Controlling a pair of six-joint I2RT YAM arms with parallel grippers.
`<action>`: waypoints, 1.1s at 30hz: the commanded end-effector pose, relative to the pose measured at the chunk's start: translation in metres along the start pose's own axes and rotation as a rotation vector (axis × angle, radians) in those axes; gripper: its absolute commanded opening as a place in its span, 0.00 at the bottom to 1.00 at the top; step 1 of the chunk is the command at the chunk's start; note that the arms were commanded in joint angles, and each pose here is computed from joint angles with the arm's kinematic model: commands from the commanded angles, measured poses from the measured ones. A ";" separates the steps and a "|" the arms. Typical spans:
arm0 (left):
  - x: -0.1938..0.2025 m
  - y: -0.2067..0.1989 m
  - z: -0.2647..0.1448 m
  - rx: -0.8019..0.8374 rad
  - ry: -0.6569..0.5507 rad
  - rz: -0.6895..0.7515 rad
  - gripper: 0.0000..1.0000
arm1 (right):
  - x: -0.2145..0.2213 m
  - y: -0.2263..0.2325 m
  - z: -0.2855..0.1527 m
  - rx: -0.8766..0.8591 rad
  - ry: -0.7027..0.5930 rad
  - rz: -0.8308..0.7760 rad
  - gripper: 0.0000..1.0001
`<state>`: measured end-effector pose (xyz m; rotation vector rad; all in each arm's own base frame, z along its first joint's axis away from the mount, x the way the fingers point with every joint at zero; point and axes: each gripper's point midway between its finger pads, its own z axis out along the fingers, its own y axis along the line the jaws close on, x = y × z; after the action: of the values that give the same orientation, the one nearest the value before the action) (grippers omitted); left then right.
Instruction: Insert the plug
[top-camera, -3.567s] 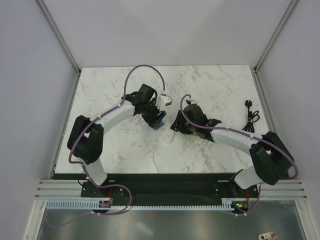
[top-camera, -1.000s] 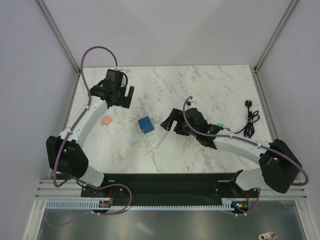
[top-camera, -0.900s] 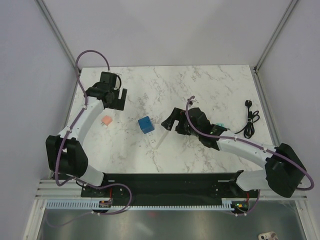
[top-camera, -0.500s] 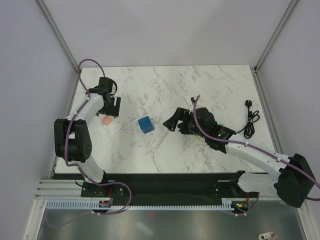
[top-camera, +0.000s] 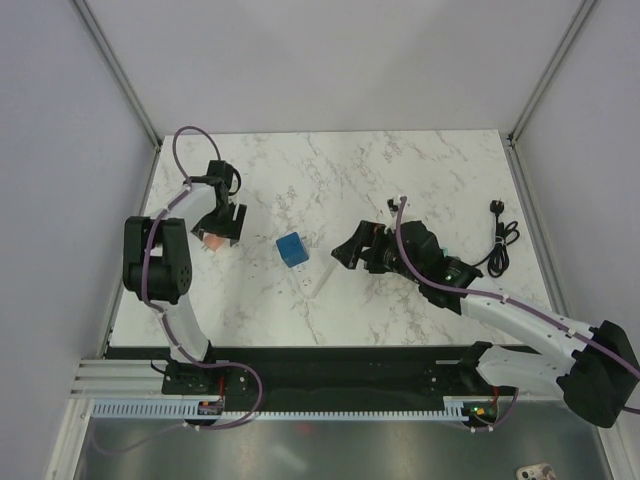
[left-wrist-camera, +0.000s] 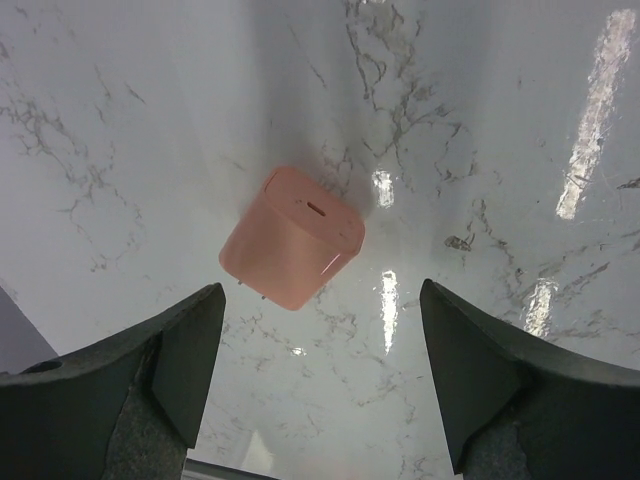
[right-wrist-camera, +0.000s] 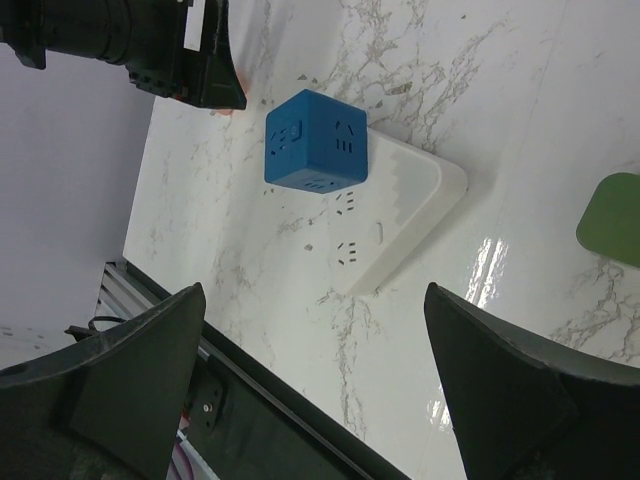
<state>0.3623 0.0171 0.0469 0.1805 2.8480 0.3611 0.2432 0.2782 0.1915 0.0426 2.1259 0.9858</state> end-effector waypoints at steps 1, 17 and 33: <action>-0.012 -0.002 0.003 0.045 -0.009 0.066 0.86 | -0.004 0.005 -0.006 -0.027 -0.018 -0.021 0.98; 0.017 -0.012 0.003 0.079 0.076 0.019 0.66 | 0.004 -0.008 -0.001 0.008 0.002 -0.042 0.98; 0.000 -0.012 -0.027 0.096 0.019 -0.078 0.75 | 0.004 -0.005 0.002 -0.004 0.005 -0.027 0.98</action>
<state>0.3418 -0.0010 0.0650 0.1318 2.8964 0.2022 0.2400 0.2750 0.1796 0.0096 2.1479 0.9588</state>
